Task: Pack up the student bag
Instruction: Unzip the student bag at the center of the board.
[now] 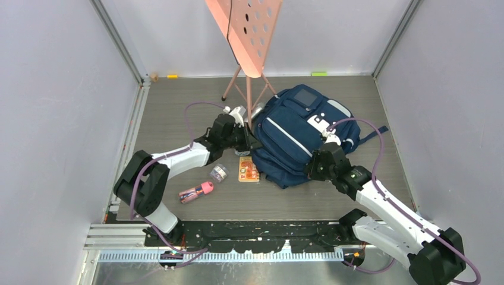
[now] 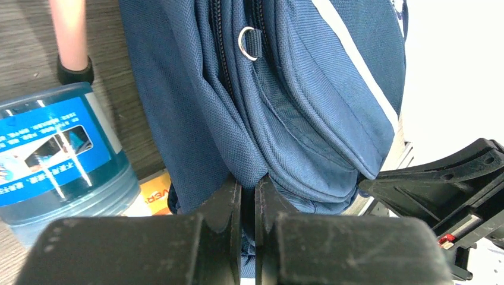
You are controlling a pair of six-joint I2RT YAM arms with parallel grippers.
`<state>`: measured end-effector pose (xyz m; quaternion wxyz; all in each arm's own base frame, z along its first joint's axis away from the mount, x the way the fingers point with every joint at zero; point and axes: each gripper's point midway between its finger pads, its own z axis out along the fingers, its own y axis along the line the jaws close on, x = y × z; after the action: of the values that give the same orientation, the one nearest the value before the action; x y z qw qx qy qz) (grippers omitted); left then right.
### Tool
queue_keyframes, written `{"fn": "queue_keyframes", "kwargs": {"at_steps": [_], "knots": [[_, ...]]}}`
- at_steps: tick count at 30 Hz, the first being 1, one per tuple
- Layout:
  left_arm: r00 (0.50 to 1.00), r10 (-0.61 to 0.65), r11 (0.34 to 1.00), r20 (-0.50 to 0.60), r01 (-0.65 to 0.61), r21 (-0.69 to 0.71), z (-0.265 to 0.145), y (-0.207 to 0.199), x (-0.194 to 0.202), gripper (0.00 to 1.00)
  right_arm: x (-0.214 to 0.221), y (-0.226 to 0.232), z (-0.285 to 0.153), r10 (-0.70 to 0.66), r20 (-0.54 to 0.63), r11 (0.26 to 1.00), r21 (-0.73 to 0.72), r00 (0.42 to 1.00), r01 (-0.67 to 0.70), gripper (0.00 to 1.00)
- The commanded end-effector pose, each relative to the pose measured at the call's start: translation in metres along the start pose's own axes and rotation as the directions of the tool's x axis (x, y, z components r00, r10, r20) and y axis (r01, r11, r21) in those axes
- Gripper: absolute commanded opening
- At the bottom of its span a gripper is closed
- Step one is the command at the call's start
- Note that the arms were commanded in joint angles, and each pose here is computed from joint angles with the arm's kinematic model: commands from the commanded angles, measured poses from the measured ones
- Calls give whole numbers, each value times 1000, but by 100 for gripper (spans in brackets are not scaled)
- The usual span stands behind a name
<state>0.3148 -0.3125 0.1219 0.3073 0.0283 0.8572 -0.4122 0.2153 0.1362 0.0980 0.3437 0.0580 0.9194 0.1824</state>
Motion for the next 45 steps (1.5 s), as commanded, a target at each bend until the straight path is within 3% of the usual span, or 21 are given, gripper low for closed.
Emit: {"fn": "queue_keyframes", "kwargs": {"at_steps": [1,10,23,45], "knots": [[994,39,981,104,-58,185,-2,-62,-21,0,-5,20,-13,31,10,999,-14,999,-31,1],[995,80,963,65,-94,251,7,-86,17,0,-24,65,-10,34,36,999,-18,999,-33,1],[998,43,966,38,-52,252,6,-65,52,0,-76,132,27,124,106,991,-55,987,-118,1],[997,66,961,29,-71,266,-5,-50,78,0,-162,145,99,72,283,966,219,956,-138,1]]}}
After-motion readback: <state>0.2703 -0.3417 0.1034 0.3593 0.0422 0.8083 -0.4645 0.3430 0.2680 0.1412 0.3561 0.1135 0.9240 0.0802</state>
